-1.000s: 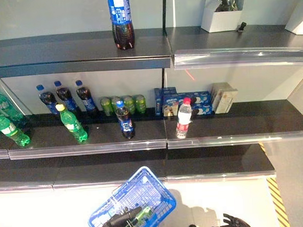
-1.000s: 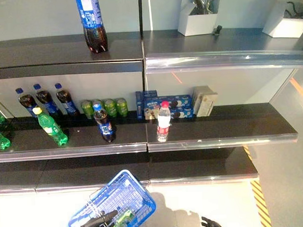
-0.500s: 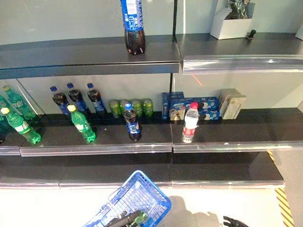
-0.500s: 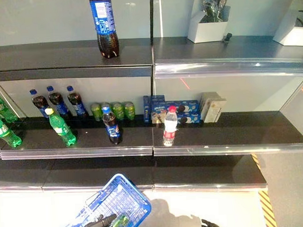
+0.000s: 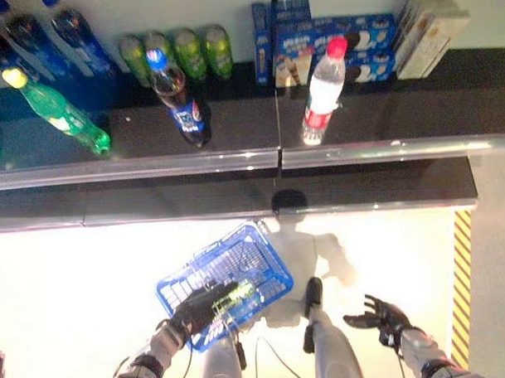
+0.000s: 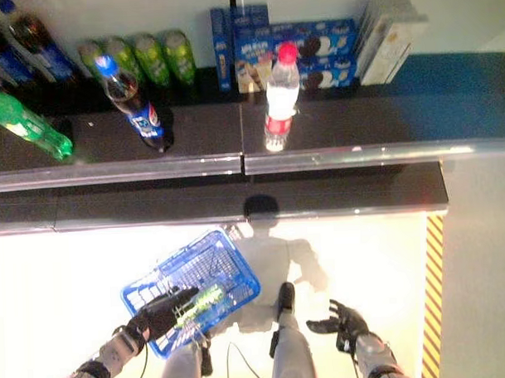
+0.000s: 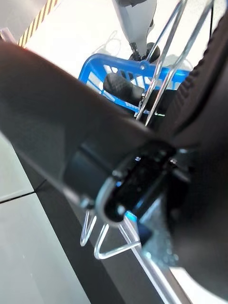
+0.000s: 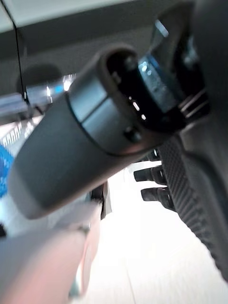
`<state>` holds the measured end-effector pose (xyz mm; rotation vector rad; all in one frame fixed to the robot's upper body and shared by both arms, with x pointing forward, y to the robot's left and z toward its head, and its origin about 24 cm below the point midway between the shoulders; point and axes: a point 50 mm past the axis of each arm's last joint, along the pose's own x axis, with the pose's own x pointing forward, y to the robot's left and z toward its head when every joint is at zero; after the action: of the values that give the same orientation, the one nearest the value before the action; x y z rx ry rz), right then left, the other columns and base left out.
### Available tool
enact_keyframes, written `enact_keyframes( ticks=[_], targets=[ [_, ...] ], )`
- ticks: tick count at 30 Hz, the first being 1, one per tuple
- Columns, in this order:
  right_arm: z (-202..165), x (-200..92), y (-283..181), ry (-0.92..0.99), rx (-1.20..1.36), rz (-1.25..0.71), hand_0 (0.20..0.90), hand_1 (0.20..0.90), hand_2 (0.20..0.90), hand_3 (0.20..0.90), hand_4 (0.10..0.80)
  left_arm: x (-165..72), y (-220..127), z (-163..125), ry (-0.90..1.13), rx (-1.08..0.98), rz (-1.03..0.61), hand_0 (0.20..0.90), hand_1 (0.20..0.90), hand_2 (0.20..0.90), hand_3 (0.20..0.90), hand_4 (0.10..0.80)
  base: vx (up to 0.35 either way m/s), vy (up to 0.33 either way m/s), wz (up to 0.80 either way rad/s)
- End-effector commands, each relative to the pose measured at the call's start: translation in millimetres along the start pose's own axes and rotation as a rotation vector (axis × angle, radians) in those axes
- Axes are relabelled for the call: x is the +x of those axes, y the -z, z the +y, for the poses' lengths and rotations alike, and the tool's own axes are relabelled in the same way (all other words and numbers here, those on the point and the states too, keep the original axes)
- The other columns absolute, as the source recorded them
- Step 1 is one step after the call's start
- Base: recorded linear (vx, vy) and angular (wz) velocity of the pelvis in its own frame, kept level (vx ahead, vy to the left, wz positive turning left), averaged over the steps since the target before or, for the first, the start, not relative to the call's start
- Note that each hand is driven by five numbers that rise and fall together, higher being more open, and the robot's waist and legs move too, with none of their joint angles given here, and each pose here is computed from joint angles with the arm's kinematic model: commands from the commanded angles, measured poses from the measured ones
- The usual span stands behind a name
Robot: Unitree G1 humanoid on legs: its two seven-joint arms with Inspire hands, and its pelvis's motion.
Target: Pick up the drink and place into the basket.
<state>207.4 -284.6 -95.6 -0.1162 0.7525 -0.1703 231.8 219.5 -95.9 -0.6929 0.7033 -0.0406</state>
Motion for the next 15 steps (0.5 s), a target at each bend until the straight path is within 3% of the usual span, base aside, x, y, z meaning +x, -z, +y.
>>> enact_keyframes(
  ticks=[1,8,15],
  targets=[
    [-26,-5,-27,0.034,0.048,-0.2,0.9,0.9,0.9,0.9,0.8,-13,-11,15,0.024,-0.025,-0.05,0.3,0.3,0.3,0.2,0.1,-0.074,0.001,0.06],
    [5,-12,-92,-0.058,-0.028,-0.528,0.9,0.9,0.9,0.9,0.8,-17,7,15,0.045,-0.076,-0.023,0.3,0.3,0.3,0.2,0.1,0.005,-0.003,0.07],
    [29,-58,-162,-0.056,-0.261,-0.938,0.9,0.9,0.9,0.9,0.8,-25,20,21,0.051,-0.132,-0.037,0.3,0.3,0.3,0.2,0.1,0.043,0.011,-0.01]
  ],
)
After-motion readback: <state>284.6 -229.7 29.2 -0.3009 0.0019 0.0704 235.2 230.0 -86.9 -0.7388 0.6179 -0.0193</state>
